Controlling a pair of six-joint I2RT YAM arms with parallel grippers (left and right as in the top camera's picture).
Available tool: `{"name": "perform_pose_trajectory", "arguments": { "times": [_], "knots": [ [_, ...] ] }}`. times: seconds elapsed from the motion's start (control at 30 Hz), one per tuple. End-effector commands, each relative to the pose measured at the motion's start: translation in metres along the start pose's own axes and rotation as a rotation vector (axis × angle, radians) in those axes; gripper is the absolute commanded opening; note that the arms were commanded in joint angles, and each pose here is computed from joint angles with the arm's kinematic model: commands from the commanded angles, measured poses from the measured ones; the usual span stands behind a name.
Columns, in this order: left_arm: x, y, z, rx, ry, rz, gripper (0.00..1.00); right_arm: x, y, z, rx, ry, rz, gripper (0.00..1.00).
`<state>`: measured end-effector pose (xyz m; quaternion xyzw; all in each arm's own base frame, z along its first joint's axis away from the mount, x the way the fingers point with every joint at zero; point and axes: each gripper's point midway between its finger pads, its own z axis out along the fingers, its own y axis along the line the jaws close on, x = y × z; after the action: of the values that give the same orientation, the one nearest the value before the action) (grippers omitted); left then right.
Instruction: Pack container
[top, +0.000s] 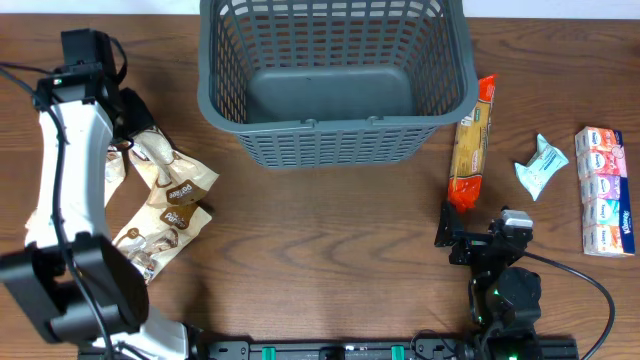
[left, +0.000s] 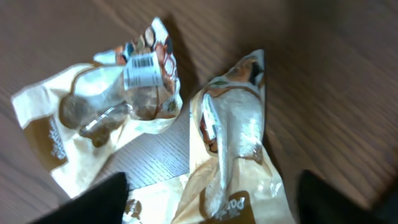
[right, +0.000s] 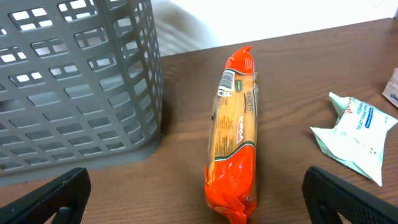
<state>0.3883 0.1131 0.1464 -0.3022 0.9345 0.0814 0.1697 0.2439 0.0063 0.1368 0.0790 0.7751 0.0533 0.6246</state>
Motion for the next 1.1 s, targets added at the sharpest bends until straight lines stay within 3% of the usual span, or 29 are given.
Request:
{"name": "perform_pose_trajectory", "arguments": {
  "times": [0.0,0.33,1.07],
  "knots": [
    [0.003,0.001,0.019,-0.032,0.039,-0.013,0.8,0.002,-0.002,0.0,0.012,0.003,-0.017,0.99],
    [0.02,-0.032,0.071,0.078,0.169,-0.041,0.8,0.002,-0.002,0.0,0.012,0.003,-0.017,0.99],
    [0.069,-0.042,0.143,0.037,0.385,-0.164,0.82,0.002,-0.002,0.0,0.012,0.003,-0.017,0.99]
  ]
}}
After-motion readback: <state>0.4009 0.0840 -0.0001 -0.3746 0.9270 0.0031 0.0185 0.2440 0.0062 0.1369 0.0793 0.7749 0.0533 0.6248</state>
